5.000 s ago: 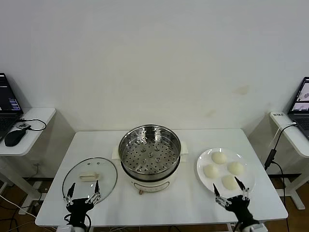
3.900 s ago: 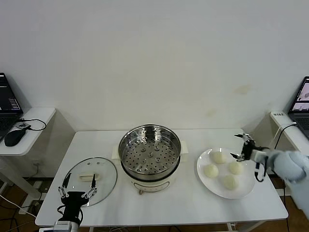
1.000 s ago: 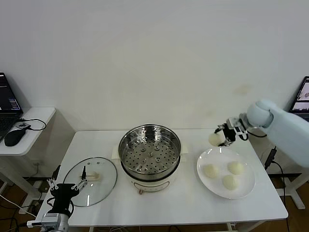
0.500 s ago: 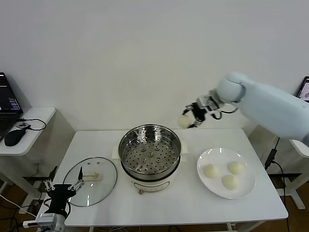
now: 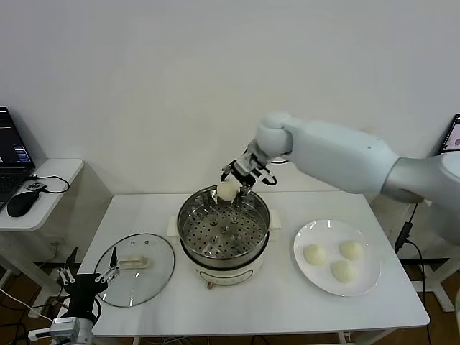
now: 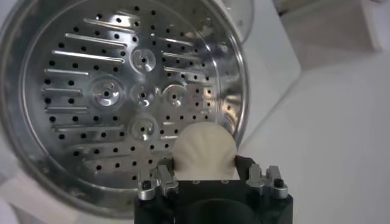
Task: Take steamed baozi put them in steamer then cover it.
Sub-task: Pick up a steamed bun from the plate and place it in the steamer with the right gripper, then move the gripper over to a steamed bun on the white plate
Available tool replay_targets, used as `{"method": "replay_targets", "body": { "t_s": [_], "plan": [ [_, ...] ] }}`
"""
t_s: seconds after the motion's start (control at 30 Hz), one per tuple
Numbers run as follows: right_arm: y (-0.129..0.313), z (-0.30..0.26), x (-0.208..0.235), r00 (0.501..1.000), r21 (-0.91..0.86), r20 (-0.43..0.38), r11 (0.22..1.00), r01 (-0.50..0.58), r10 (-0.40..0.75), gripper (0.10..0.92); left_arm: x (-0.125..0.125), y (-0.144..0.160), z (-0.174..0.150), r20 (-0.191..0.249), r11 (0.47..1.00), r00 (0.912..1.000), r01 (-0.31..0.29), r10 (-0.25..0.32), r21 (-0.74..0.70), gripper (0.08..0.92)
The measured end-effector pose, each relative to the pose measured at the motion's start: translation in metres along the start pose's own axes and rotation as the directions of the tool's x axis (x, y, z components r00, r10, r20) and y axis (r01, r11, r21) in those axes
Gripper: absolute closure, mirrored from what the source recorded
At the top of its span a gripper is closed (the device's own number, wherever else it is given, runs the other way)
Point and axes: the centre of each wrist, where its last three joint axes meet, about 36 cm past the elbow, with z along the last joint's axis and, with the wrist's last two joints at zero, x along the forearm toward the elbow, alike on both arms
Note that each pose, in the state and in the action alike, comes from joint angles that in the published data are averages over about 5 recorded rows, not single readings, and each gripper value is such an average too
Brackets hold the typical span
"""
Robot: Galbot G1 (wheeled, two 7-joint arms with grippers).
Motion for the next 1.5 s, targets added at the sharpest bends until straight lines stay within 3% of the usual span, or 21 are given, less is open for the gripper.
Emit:
{"method": "replay_targets", "body": {
  "t_s": [0.37,0.77,0.87,1.0,1.23,1.5],
  "plan": [
    [0.000,-0.009,-0.041,1.000,0.148,0.010,0.989,0.027,-0.029,0.386,-0.002,0.005,0.001,-0.001,1.000,1.0000,0.009,-0.009,-0.007,0.177],
    [-0.005,-0.001,-0.056,1.000,0.239,-0.004,0.971,0.012,-0.012,0.379,-0.002,0.003,-0.001,0.004,1.000,0.9999,0.013,-0.013,0.002,0.177],
    [-0.005,0.001,-0.057,1.000,0.251,-0.007,0.968,0.009,-0.008,0.356,-0.002,0.003,-0.002,0.006,1.000,0.9999,0.013,-0.013,0.004,0.177],
    [-0.005,0.005,-0.057,1.000,0.263,-0.010,0.965,0.005,-0.002,0.258,-0.002,0.003,-0.002,0.007,1.000,0.9999,0.014,-0.014,0.005,0.177],
    [-0.006,0.008,-0.043,1.000,0.228,-0.009,0.974,-0.004,0.006,0.200,-0.001,0.002,-0.005,0.012,1.000,0.9998,0.014,-0.014,0.007,0.177],
    [-0.001,0.007,0.018,0.999,-0.007,-0.027,0.999,-0.036,0.035,0.199,-0.001,0.003,-0.014,0.003,1.000,1.0000,0.005,-0.005,0.006,0.177]
  ]
}}
